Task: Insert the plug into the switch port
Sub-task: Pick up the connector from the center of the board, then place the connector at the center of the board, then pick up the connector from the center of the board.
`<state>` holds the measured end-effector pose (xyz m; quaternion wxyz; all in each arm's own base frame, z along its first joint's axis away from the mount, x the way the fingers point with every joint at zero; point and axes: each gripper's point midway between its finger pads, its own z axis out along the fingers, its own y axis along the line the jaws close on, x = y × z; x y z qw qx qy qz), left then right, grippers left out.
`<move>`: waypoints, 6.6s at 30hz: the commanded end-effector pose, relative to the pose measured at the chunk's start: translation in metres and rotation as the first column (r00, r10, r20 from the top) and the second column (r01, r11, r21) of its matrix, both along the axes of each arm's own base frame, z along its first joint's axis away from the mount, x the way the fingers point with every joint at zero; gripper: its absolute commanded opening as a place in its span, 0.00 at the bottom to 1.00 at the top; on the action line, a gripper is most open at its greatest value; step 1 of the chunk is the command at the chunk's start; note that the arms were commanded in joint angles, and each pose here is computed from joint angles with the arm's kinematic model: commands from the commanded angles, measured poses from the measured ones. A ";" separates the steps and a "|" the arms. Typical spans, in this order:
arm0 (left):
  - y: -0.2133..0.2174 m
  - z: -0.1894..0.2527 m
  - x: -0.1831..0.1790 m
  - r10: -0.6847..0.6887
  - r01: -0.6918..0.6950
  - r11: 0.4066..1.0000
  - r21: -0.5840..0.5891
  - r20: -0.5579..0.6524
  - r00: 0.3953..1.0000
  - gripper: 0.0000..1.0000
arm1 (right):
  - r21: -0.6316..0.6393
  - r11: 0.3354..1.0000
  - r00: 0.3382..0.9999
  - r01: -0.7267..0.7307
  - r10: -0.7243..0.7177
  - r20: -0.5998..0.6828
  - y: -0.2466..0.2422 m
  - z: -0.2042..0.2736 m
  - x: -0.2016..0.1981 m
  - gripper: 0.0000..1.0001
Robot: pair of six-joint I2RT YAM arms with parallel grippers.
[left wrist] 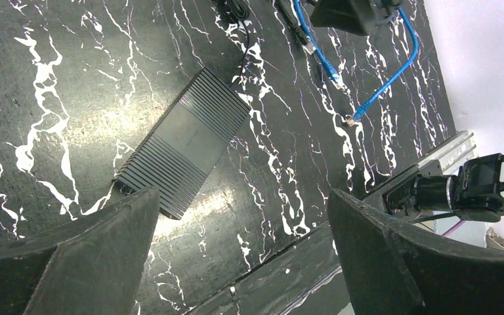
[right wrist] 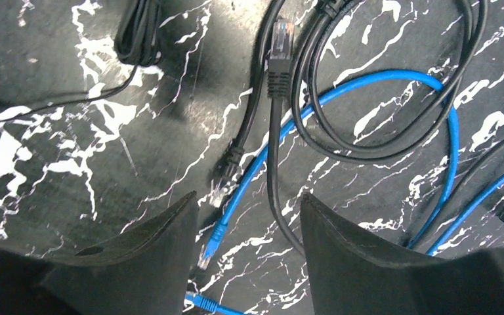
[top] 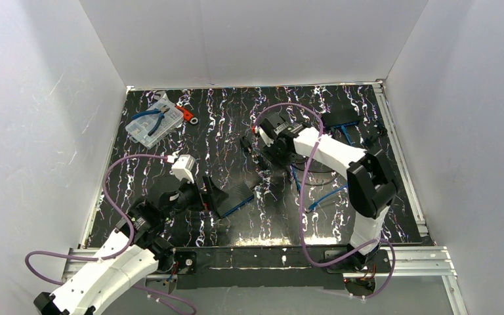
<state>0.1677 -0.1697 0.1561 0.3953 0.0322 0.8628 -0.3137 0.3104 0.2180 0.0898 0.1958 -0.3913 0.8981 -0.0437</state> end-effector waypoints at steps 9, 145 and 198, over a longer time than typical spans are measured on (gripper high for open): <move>0.003 -0.002 -0.005 -0.012 0.012 1.000 0.007 0.003 1.000 1.00 | -0.020 0.998 0.998 0.063 -0.063 -0.016 -0.006 -0.026 0.025 0.58; -0.039 0.100 -0.068 -0.461 0.481 0.866 -0.138 0.151 0.874 0.98 | 0.390 0.776 0.823 0.495 -0.563 0.074 -0.120 0.087 -0.004 0.50; -0.034 0.083 -0.057 -0.417 0.424 0.901 -0.089 0.092 0.904 0.98 | 0.440 0.647 0.778 0.623 -0.571 -0.261 0.072 -0.012 0.079 0.51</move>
